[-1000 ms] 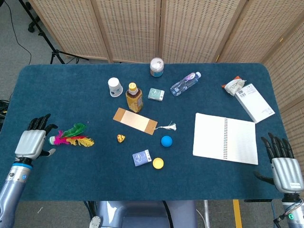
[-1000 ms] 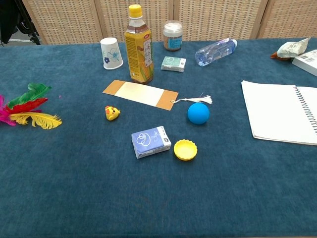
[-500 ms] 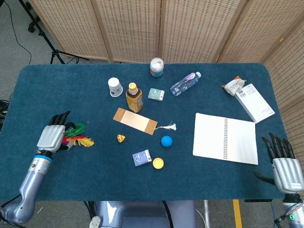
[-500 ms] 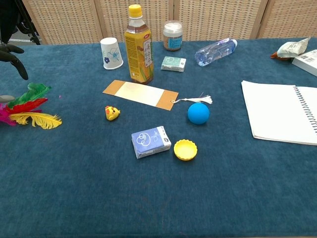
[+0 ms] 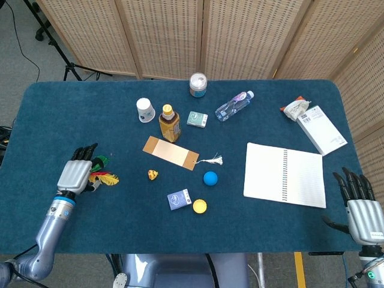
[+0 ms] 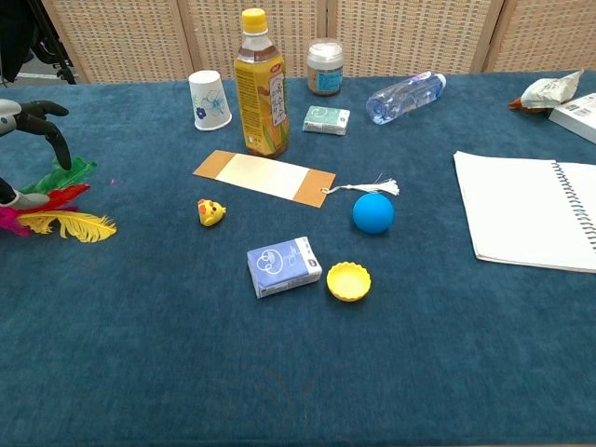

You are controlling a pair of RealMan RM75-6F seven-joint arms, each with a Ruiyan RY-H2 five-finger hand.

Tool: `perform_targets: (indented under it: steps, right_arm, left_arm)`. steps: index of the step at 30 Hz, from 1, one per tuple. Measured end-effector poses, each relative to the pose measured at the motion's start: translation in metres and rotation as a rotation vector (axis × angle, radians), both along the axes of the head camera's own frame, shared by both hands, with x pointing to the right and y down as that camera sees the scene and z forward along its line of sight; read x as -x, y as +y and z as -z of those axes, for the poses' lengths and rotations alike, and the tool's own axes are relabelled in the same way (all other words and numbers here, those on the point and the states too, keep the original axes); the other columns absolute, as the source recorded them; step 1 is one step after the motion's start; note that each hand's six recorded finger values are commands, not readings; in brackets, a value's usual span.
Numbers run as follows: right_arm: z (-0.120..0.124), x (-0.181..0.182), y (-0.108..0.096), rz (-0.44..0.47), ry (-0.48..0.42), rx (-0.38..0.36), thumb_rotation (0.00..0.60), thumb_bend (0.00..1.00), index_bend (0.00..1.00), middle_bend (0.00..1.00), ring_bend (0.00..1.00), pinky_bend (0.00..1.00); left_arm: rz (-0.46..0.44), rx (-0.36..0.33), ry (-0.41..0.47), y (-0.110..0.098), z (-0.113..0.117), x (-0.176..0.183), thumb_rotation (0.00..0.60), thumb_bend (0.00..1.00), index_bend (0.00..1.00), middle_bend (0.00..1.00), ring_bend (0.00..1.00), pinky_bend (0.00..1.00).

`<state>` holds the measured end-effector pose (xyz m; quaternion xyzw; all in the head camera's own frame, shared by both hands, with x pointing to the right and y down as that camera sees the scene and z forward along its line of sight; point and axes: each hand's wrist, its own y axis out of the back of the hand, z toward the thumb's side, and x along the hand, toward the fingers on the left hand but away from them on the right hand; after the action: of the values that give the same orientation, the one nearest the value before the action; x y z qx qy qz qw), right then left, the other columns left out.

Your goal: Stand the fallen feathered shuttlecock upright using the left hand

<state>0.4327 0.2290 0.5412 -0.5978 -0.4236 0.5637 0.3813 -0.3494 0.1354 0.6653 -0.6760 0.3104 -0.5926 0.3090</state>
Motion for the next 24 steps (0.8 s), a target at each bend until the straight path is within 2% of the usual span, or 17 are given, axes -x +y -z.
perform_targets:
  steps: [10, 24]
  right_arm:
    - [0.002, -0.001, 0.0, -0.003, -0.006, -0.006, 0.6, 0.0, 0.0, 0.0, 0.0, 0.0]
    - [0.002, -0.001, 0.0, -0.006, -0.011, -0.01, 0.6, 0.0, 0.0, 0.0, 0.0, 0.0]
  left_arm:
    - [-0.016, -0.027, -0.044, -0.003, -0.012, -0.005, 0.6, 0.29, 0.44, 0.0, 0.0, 0.0]
    - [-0.032, -0.037, -0.026, -0.003, -0.017, -0.021, 0.6, 0.3, 0.5, 0.0, 0.0, 0.0]
